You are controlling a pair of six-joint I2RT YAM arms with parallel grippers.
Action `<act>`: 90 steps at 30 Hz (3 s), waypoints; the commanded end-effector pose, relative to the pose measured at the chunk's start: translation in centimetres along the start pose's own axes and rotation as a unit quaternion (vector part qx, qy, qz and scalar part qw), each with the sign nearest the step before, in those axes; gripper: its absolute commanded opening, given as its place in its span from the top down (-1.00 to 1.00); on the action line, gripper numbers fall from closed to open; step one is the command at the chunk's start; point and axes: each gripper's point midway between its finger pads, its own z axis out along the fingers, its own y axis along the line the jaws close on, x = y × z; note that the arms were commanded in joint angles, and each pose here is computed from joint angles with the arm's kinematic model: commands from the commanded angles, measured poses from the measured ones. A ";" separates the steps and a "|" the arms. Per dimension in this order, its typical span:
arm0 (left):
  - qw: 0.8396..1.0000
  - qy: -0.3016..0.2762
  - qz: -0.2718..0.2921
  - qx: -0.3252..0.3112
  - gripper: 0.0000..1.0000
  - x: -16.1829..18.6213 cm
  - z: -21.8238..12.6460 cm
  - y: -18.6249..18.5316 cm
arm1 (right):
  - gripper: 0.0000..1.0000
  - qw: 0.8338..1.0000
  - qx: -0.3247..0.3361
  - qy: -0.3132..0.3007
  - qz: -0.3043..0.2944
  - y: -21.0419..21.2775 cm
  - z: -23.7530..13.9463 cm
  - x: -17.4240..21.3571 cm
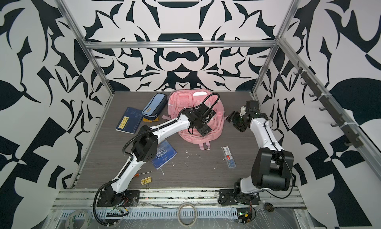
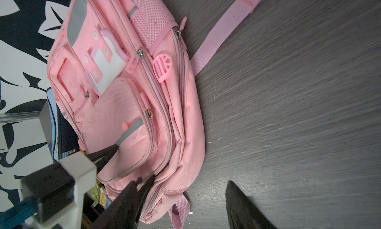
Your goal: Pack the student bag
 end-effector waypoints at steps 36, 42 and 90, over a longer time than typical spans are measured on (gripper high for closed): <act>0.988 -0.130 -0.006 0.088 1.00 1.6 -19.9 2.3 | -0.59 0.843 -0.150 -0.124 -0.501 7.0 -6.1 5.9; 0.984 -0.134 -0.004 0.113 1.00 2.9 -22.6 2.7 | -0.60 0.833 -0.137 -0.102 -0.526 5.8 -4.8 7.0; 0.964 -0.142 -0.026 0.222 1.00 7.4 -28.0 1.3 | -0.33 0.798 -0.174 0.111 -0.567 4.4 4.4 13.1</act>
